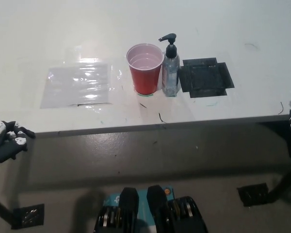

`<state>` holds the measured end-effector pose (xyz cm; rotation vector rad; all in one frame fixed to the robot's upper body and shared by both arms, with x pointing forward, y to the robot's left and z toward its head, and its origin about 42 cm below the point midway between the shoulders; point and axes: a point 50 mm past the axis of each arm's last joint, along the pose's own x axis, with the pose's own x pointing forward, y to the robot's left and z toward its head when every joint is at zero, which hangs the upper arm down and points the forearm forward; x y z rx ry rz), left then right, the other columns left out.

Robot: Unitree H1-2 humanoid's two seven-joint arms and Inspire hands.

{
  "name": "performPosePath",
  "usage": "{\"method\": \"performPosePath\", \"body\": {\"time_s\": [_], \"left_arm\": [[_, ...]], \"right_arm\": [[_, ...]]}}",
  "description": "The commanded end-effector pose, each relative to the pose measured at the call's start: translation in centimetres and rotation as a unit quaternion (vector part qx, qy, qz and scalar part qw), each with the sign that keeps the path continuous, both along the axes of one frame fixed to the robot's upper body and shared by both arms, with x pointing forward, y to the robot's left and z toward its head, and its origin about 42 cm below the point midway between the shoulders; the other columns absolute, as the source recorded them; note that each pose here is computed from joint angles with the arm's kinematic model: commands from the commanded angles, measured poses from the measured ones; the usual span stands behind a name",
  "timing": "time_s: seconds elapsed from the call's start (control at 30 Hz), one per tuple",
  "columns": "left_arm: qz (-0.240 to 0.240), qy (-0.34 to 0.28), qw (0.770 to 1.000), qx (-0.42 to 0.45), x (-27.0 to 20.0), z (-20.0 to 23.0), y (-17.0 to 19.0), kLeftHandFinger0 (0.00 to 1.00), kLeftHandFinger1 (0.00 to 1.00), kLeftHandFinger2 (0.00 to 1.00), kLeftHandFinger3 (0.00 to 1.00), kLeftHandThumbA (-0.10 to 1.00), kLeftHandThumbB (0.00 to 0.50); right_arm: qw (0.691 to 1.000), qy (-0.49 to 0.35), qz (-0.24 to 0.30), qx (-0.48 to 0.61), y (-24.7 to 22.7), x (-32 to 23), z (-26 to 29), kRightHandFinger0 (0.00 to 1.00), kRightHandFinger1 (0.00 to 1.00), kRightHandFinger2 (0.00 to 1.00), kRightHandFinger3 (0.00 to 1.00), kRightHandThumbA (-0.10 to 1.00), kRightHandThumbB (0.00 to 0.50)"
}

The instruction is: The robot uses its right hand to press the hand soap kept in the middle of the table to get liquid hand soap out

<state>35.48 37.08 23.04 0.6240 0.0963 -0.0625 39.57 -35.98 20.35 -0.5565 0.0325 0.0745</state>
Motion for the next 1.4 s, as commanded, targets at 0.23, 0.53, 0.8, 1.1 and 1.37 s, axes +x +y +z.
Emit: {"method": "performPosePath", "body": {"time_s": [0.23, 0.53, 0.8, 1.1, 1.37], "left_arm": [[-0.002, -0.008, 1.0, 0.016, 0.3, 1.5, 0.1, 0.3, 0.42, 0.63, 0.82, 0.14, 0.049], [-0.005, -0.007, 1.0, 0.019, 0.1, 1.2, 0.3, 0.29, 0.4, 0.62, 0.83, 0.14, 0.048], [-0.006, -0.008, 1.0, 0.018, -0.1, 0.8, 0.5, 0.26, 0.36, 0.58, 0.78, 0.14, 0.058], [-0.013, -0.007, 1.0, 0.026, 0.2, 1.2, 0.4, 0.26, 0.35, 0.59, 0.78, 0.12, 0.053], [-0.018, -0.009, 1.0, 0.023, 0.5, 1.6, 0.3, 0.23, 0.34, 0.57, 0.77, 0.18, 0.06]], "right_arm": [[0.997, -0.078, 0.0, -0.011, -0.8, 0.6, 4.7, 0.74, 0.81, 0.9, 1.0, 0.19, 0.193], [0.984, -0.168, 0.043, -0.042, 0.5, 4.0, 13.3, 0.78, 0.85, 0.96, 1.0, 0.12, 0.177], [0.965, -0.231, 0.096, -0.08, 4.9, 6.4, 20.7, 0.8, 0.87, 0.96, 1.0, 0.18, 0.188], [0.945, -0.253, 0.178, -0.107, 11.8, 8.8, 23.8, 0.93, 0.95, 0.99, 1.0, 0.26, 0.192], [0.929, -0.262, 0.216, -0.148, 17.9, 9.3, 24.9, 0.91, 0.95, 1.0, 1.0, 0.47, 0.187]]}}
